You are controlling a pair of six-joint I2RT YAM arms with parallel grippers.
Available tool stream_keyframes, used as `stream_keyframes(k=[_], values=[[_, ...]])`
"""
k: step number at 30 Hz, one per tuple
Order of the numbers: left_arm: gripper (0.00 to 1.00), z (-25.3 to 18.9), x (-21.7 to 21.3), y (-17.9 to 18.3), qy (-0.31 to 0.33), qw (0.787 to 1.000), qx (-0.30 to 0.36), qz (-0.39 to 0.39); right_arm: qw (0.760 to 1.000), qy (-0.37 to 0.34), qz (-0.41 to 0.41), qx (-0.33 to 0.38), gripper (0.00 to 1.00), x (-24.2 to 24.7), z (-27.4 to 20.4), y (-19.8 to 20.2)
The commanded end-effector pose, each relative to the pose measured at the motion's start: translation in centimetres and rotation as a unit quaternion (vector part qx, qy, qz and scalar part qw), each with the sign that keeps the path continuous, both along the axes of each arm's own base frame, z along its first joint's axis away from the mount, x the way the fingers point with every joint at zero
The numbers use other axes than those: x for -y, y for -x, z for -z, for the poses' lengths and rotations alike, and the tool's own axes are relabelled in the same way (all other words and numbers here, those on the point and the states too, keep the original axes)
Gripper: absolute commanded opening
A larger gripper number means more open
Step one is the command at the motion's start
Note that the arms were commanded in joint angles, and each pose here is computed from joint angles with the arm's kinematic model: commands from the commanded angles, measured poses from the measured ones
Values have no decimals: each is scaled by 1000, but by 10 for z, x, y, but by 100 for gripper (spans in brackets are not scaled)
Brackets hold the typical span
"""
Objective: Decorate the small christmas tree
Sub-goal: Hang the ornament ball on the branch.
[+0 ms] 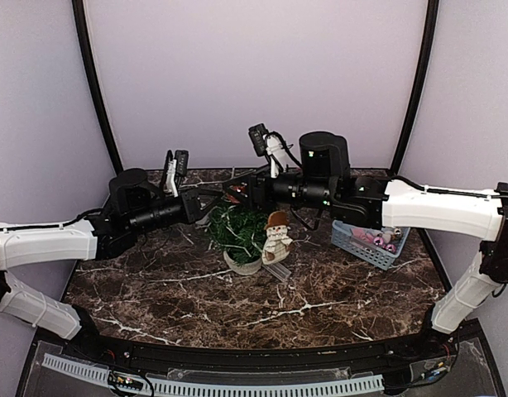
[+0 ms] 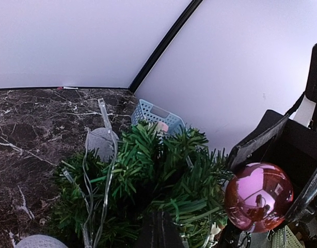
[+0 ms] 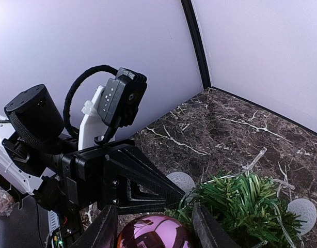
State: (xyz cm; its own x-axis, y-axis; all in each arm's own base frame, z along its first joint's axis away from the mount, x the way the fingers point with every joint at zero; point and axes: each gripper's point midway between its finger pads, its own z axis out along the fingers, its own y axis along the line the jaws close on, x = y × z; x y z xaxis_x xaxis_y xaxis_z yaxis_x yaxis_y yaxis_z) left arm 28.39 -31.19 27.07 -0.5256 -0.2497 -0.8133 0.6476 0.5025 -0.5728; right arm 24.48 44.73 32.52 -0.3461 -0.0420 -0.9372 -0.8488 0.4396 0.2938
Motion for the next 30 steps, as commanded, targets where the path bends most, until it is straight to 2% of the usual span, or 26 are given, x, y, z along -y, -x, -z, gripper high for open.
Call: stream_keyframes(k=[1, 13, 24, 30], values=[[4, 1, 3, -2, 4, 1000, 10, 4, 1000, -11, 15, 14, 41, -2, -15, -3], [4, 0, 9, -4, 11, 1000, 13, 15, 999, 14, 38, 9, 41, 5, -2, -9], [19, -2, 3, -2, 2, 1000, 19, 5, 1000, 1, 28, 10, 42, 3, -10, -5], [22, -3, -2, -1, -4, 1000, 23, -2, 1000, -2, 14, 14, 45, 2, -12, 2]])
